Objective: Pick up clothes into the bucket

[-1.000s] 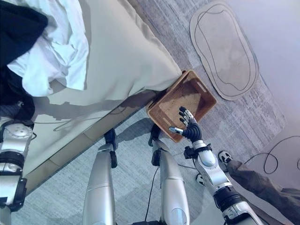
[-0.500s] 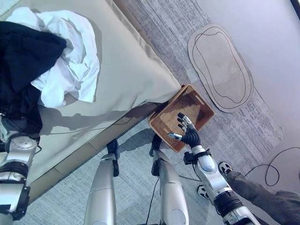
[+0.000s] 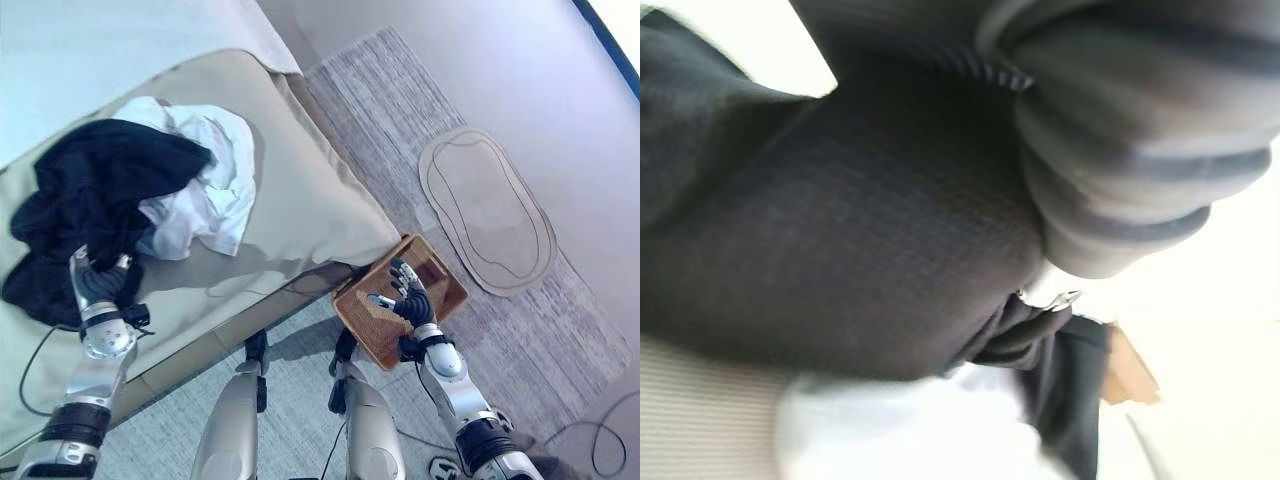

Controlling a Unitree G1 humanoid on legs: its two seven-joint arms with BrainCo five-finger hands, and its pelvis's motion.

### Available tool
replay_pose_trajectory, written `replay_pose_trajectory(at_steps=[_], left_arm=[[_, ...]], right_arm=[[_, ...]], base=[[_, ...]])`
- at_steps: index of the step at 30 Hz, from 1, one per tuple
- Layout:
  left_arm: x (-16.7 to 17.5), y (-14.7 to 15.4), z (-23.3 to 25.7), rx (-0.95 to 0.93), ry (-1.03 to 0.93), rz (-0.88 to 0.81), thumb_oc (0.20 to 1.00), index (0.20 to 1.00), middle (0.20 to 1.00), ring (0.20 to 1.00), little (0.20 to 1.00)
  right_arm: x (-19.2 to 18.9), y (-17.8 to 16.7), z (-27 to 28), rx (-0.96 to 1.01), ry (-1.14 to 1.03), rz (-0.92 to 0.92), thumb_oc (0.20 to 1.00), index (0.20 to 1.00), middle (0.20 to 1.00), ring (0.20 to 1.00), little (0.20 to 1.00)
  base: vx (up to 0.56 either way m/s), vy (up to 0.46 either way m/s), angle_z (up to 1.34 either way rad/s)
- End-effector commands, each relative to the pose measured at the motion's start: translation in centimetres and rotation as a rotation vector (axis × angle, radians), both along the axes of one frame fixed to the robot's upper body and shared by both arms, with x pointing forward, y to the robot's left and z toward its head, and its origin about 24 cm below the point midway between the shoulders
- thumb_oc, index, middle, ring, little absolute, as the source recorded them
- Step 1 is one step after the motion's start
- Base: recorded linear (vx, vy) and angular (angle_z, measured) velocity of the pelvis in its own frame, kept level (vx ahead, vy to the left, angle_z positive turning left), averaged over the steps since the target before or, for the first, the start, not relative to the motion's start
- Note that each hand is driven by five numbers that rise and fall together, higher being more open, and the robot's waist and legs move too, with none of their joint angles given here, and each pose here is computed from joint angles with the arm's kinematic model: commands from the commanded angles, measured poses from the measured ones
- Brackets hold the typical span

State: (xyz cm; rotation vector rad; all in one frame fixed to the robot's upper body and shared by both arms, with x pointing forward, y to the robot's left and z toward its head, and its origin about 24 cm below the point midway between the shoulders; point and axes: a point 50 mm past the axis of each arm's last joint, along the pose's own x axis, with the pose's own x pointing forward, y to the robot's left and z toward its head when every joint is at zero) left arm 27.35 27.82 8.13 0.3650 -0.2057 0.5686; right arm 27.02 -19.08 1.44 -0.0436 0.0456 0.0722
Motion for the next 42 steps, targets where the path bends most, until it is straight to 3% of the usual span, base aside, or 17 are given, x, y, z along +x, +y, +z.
replay_pose_trajectory(at_steps=[1,15,23,31,40,41,42], left_arm=[[-0.2,-1.9,2.2,0.131,-0.101,-0.189,0.2,0.2,0.2,0.2,0.2],[-2.1,-8.5,7.2,0.145,-0.298,-0.675,0.2,0.2,0.2,0.2,0.2],[-2.7,-13.4,11.2,-0.003,-0.393,-1.139,0.2,0.2,0.2,0.2,0.2],[-2.5,-18.1,12.0,-0.108,-0.346,-1.426,0.2,0.2,0.2,0.2,0.2],[-2.8,-21.2,12.8,-0.141,-0.346,-1.563,0.2,0.2,0.2,0.2,0.2],[-2.9,-21.5,12.8,-0.149,-0.351,-1.574,0.2,0.2,0.2,0.2,0.2],[-3.0,-21.7,12.9,-0.141,-0.353,-1.585,0.2,0.2,0.2,0.2,0.2]], right_arm=[[-1.3,-1.1,-1.2,-0.06,0.029,-0.024,1.0,1.0,1.0,1.0,1.0],[-0.8,0.1,-0.1,-0.322,-0.039,0.102,1.0,1.0,1.0,1.0,1.0],[0.7,3.8,4.4,-0.488,-0.266,0.305,1.0,1.0,1.0,1.0,1.0],[1.6,8.4,5.9,-0.454,-0.343,0.467,1.0,1.0,1.0,1.0,1.0],[1.5,11.4,5.2,-0.252,-0.248,0.572,1.0,1.0,1.0,1.0,1.0],[1.3,11.7,4.9,-0.223,-0.229,0.601,0.859,0.859,0.859,0.859,0.859],[1.2,11.9,4.7,-0.213,-0.212,0.621,0.2,0.2,0.2,0.2,0.2]], base=[[0.04,-0.028,0.1],[0.06,-0.032,0.02],[0.08,-0.02,-0.1],[0.04,-0.013,-0.08],[0.01,-0.007,-0.04],[0.02,-0.007,-0.03],[0.0,0.0,0.0]])
